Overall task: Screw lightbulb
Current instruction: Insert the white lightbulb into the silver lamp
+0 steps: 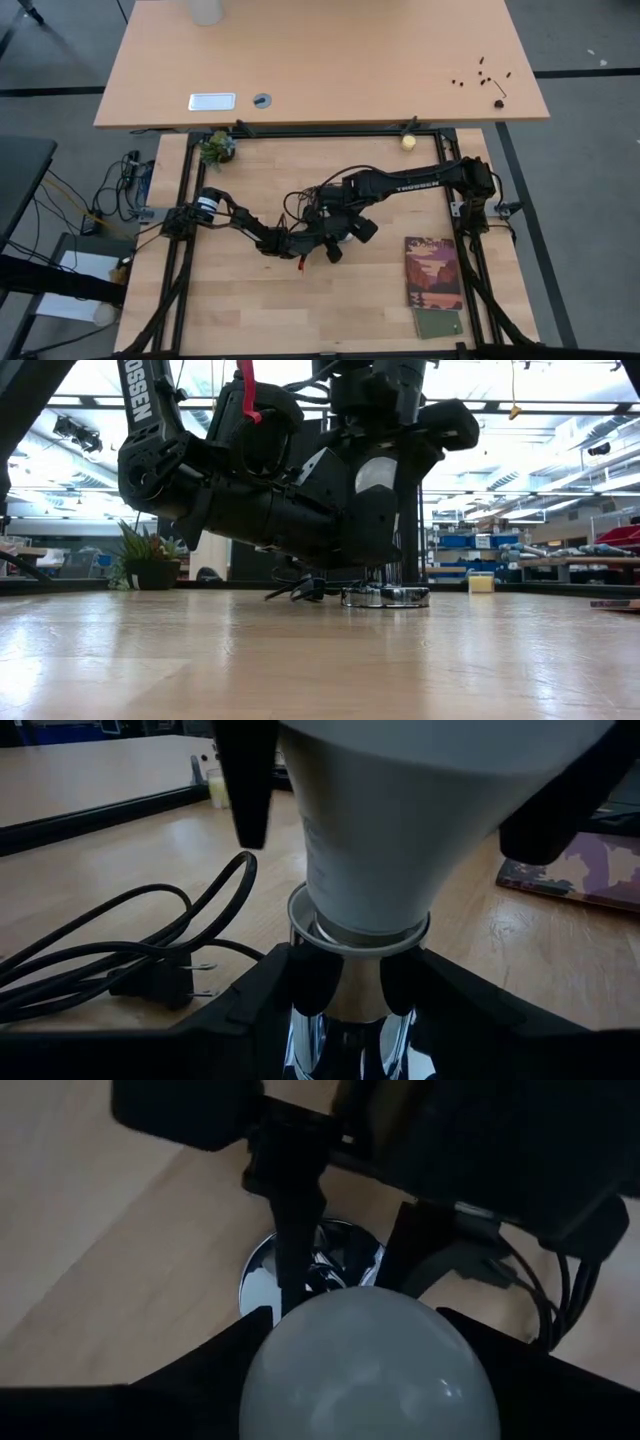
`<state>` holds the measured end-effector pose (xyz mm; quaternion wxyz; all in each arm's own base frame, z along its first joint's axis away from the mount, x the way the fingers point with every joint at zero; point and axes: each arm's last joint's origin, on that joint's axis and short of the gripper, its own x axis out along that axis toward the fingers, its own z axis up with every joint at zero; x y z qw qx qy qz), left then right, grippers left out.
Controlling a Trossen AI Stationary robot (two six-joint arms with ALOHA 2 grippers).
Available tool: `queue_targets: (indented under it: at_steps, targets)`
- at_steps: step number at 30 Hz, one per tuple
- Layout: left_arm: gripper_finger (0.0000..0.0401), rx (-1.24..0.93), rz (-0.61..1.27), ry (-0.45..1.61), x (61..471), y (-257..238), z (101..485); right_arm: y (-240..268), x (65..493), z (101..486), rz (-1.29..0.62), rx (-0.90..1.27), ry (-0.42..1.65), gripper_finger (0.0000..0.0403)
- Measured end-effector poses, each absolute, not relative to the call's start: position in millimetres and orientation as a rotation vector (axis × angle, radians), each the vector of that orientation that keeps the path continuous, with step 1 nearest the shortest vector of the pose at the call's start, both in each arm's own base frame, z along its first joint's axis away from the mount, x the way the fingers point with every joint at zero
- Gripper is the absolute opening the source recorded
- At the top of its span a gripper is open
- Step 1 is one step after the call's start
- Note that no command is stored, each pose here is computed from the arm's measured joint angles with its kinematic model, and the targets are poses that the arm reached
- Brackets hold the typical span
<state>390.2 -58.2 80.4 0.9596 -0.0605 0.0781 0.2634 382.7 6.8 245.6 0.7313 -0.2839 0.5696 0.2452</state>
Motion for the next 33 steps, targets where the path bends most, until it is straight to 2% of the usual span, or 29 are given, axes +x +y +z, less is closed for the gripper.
queue_targets:
  at_steps: [8,19,29,33]
  targets:
    - [0.0184,-0.123,0.534,0.158,390,-58,80,9,383,246,0.394,-0.472,1.288,0.0264]
    - [0.0184,-0.131,0.524,0.148,390,-59,81,21,382,234,0.041,-0.112,1.303,0.0281]
    - [0.0184,-0.133,0.53,0.145,390,-58,81,22,380,225,-0.185,0.161,1.314,0.0259]
    - [0.0184,-0.132,0.53,0.147,390,-58,81,21,381,225,-0.264,0.257,1.298,0.0266]
